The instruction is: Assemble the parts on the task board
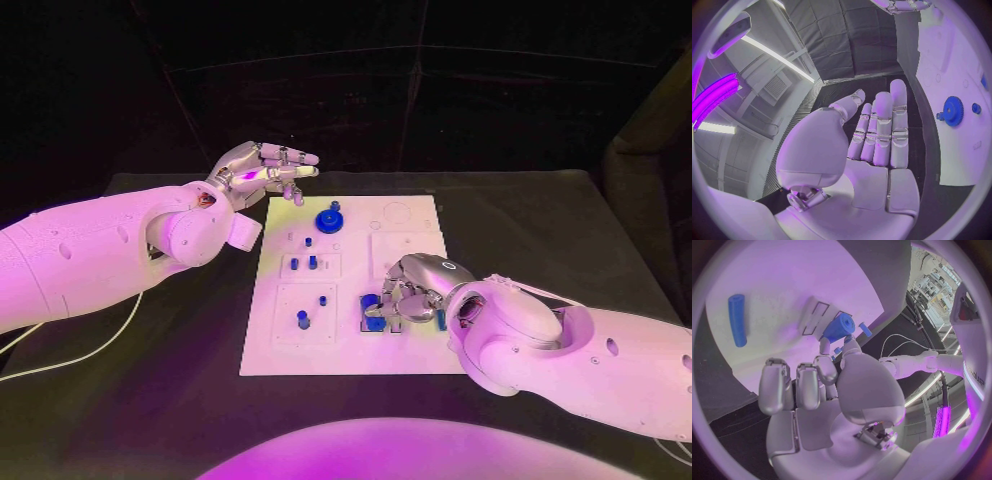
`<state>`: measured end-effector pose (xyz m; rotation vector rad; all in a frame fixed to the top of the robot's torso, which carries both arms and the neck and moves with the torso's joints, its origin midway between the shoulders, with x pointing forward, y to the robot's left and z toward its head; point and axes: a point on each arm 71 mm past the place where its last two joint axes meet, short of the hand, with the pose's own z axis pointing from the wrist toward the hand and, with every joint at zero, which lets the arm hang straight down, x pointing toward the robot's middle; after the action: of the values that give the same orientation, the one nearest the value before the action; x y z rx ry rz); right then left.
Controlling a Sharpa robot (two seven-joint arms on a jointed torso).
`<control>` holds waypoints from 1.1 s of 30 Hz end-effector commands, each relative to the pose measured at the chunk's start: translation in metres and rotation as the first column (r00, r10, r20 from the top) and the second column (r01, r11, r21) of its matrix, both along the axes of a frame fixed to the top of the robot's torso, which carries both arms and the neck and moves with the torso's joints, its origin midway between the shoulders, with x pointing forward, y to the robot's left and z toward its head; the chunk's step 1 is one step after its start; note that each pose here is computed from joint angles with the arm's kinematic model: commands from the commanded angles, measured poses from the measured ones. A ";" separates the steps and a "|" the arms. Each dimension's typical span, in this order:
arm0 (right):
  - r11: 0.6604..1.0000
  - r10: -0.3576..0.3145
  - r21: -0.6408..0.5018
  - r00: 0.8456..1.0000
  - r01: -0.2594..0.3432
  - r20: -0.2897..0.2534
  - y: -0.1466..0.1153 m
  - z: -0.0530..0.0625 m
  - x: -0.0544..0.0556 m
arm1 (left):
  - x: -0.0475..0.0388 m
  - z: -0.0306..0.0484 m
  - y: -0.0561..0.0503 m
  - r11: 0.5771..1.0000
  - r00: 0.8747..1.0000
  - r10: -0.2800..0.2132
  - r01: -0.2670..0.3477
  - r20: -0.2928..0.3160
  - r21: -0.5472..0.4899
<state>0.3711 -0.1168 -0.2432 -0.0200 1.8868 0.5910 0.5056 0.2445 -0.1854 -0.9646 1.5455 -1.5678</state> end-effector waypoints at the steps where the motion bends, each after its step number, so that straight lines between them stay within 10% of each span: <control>1: 0.996 0.056 0.065 0.998 -0.058 0.032 0.003 0.005 -0.003 | -0.0001 0.0013 0.000 1.000 1.000 -0.010 0.010 0.002 -0.008; 33: 0.992 0.128 0.014 0.992 -0.128 -0.020 -0.006 -0.003 -0.002 | -0.0002 0.0009 0.000 1.000 1.000 -0.009 0.009 -0.002 -0.005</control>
<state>0.3682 -0.1224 -0.2452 -0.1033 1.9042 0.7147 0.5055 0.2455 -0.1857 -0.9663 1.5468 -1.5653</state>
